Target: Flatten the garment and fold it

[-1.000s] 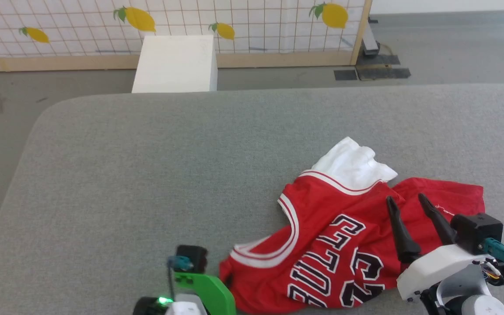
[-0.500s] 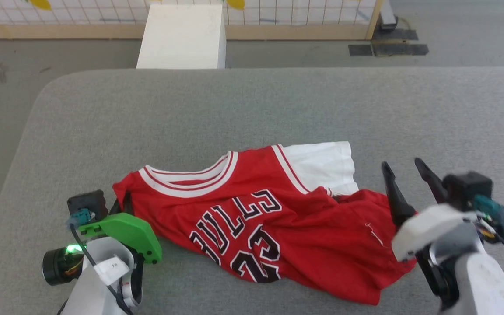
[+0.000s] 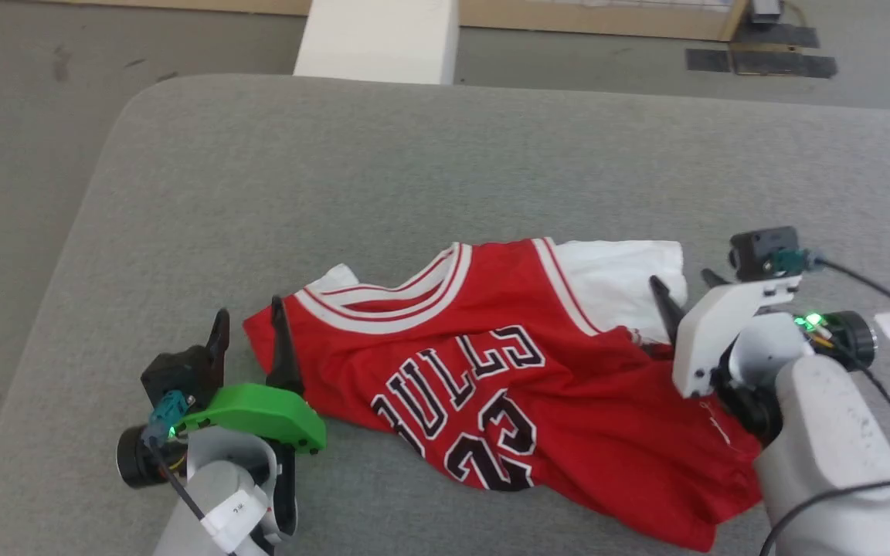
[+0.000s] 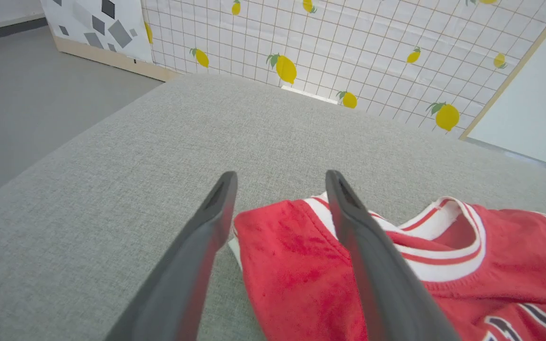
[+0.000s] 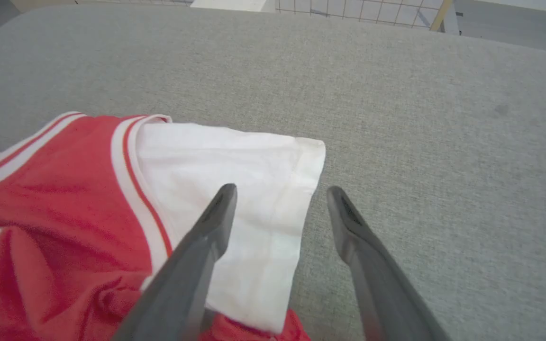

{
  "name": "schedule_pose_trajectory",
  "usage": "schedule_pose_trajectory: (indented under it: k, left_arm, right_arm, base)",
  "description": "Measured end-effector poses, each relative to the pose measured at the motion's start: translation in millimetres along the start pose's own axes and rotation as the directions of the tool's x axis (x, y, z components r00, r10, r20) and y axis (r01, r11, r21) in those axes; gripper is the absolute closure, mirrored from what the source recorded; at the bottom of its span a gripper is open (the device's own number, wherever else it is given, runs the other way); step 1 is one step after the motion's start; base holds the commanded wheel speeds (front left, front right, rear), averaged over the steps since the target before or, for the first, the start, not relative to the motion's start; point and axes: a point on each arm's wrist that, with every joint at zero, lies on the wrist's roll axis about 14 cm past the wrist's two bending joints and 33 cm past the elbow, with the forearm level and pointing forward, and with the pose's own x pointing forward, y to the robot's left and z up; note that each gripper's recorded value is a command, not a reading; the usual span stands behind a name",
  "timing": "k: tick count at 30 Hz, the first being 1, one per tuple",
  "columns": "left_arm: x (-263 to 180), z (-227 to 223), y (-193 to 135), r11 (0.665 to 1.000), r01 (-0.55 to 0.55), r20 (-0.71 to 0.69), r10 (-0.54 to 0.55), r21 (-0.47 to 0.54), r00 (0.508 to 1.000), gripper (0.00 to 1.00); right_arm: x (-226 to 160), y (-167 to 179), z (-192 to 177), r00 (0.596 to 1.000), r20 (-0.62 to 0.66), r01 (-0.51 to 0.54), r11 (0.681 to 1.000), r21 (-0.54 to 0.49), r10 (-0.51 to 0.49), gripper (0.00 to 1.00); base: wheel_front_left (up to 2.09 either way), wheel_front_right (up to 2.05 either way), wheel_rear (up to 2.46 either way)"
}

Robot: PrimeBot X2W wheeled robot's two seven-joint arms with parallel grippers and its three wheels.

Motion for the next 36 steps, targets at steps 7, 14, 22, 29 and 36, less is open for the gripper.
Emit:
schedule_pose_trajectory:
  k: [7, 14, 22, 29, 36]
  left_arm:
    - [-9, 61, -1, 0.999, 0.019, 0.204, -0.026, 0.037, 0.979, 0.0]
    - [-16, 66, 0, 0.999, 0.02, 0.222, -0.028, 0.039, 0.975, 0.0]
    - [-23, 61, 2, 0.999, 0.01, 0.209, -0.017, 0.032, 0.978, 0.0]
    - [-33, 61, 4, 1.0, 0.01, 0.208, -0.016, 0.027, 0.978, 0.0]
    - [-37, 49, -10, 0.997, 0.067, 0.174, -0.072, 0.036, 0.982, 0.0]
  right_arm:
    - [30, -5, 0, 0.992, -0.123, 0.021, 0.999, 0.031, -0.017, 0.0]
    - [45, -2, -30, 0.939, -0.344, 0.027, 1.0, -0.016, -0.031, 0.0]
    - [47, 2, -19, 0.938, -0.345, 0.021, 1.0, -0.019, -0.026, 1.0]
    - [22, -40, 34, 0.99, -0.031, 0.137, 0.99, 0.031, -0.136, 1.0]
    - [-40, -117, 17, 0.943, 0.01, 0.33, 0.939, 0.099, -0.333, 1.0]
  base:
    - [0.0, 0.0, 0.0]
    - [0.0, 0.0, 0.0]
    - [0.0, 0.0, 0.0]
    - [0.0, 0.0, 0.0]
    - [0.0, 0.0, 0.0]
